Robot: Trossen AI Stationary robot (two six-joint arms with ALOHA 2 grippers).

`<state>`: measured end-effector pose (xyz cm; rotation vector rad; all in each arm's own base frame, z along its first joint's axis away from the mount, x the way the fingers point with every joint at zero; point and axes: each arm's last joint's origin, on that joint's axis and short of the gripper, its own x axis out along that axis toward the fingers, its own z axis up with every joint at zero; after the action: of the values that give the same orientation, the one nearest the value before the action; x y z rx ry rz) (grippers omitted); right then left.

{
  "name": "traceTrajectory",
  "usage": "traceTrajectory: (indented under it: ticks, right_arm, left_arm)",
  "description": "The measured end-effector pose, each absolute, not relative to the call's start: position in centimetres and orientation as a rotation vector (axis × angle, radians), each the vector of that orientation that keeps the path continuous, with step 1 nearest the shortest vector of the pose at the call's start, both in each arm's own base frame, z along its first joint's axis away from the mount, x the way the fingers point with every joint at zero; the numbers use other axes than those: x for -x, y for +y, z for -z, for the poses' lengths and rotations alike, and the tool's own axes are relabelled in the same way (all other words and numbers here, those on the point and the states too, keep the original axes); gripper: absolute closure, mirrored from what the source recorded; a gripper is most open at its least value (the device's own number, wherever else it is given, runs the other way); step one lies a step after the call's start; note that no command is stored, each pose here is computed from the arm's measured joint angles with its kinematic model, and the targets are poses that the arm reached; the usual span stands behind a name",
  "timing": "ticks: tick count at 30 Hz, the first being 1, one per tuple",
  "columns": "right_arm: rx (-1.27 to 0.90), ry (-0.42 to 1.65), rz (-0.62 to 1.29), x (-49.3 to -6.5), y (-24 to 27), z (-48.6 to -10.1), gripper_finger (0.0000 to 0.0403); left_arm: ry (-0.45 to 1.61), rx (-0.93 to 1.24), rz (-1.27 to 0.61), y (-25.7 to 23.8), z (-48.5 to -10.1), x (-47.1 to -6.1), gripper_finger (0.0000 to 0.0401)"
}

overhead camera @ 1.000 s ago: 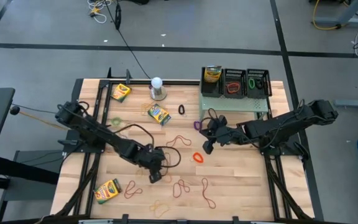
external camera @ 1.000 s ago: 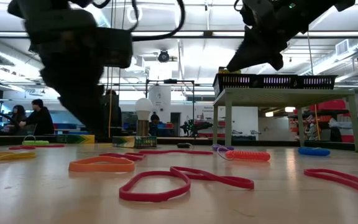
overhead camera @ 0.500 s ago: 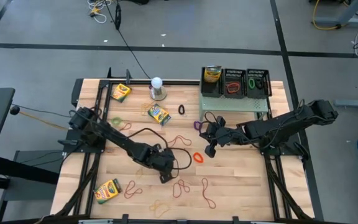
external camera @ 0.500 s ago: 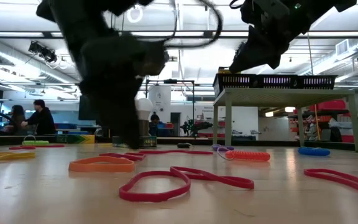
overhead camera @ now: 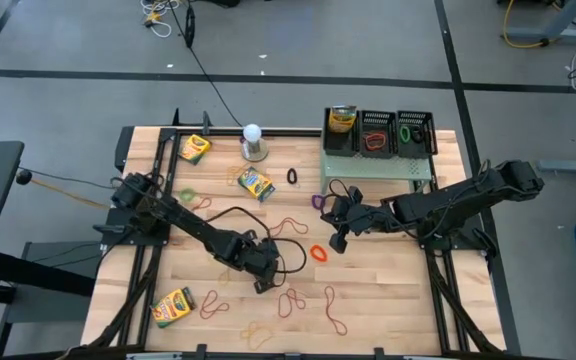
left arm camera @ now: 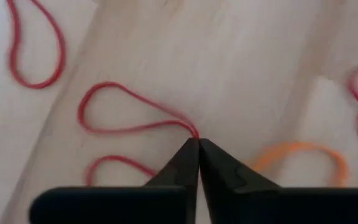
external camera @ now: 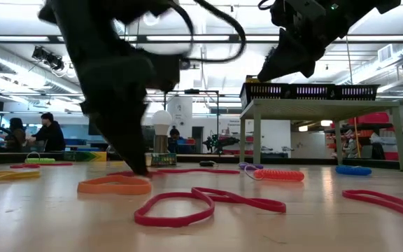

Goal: Pick & Place Office Desk Supplies
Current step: Put the red rubber band into the middle basket on the shelf

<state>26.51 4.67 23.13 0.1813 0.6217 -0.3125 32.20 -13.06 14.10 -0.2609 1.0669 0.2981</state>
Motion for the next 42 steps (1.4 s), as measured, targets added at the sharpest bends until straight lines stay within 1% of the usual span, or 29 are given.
traceTrajectory:
  ticks: [3, 6, 9, 13, 16, 18, 20, 24, 28, 34, 38, 42]
  right_arm:
    - [-0.181, 0.622, 0.313, -26.5, 4.7, -23.1, 0.0398]
    - [-0.182, 0.62, 0.313, -26.5, 4.7, -23.1, 0.0398]
    - [-0.187, 0.603, 0.308, -26.6, 4.7, -23.3, 0.0398]
    - [-0.213, 0.582, 0.261, -26.9, 4.9, -23.5, 0.0391]
    - [-0.239, 0.54, 0.214, -27.3, 5.1, -23.9, 0.0367]
    - [-0.232, 0.519, 0.177, -27.5, 5.2, -24.0, 0.0343]
    - [-0.227, 0.488, 0.145, -28.1, 5.4, -24.0, 0.0318]
    - [-0.21, 0.474, 0.088, -29.4, 5.8, -22.9, 0.0273]
    - [-0.178, 0.473, 0.06, -30.8, 6.2, -21.1, 0.0249]
    - [-0.182, 0.396, 0.05, -32.8, 6.5, -19.7, 0.025]
    - [-0.182, 0.372, 0.086, -33.5, 6.3, -18.8, 0.0254]
    - [-0.196, 0.319, 0.138, -33.8, 5.8, -18.9, 0.0263]
  left_arm:
    - [0.983, 0.252, -0.284, -13.1, -16.8, -31.5, 0.0395]
    - [0.882, 0.236, -0.275, -12.9, -18.6, -30.3, 0.0396]
    - [0.732, 0.303, -0.229, -12.4, -19.8, -29.1, 0.0397]
    - [0.514, 0.421, -0.201, -11.1, -19.2, -27.4, 0.0397]
    - [0.368, 0.526, -0.188, -9.8, -18.4, -26.8, 0.0397]
    - [0.313, 0.56, -0.182, -9.1, -17.9, -26.6, 0.0397]
    - [0.276, 0.573, -0.181, -8.7, -17.8, -26.8, 0.0397]
    - [0.226, 0.551, -0.153, -8.0, -18.3, -27.2, 0.0397]
    - [0.202, 0.523, -0.148, -7.5, -18.6, -27.4, 0.0398]
    - [0.171, 0.523, -0.093, -6.9, -19.1, -27.8, 0.0398]
    - [0.143, 0.523, -0.086, -6.7, -19.4, -27.9, 0.0398]
    - [0.132, 0.534, -0.061, -6.8, -19.5, -27.9, 0.0398]
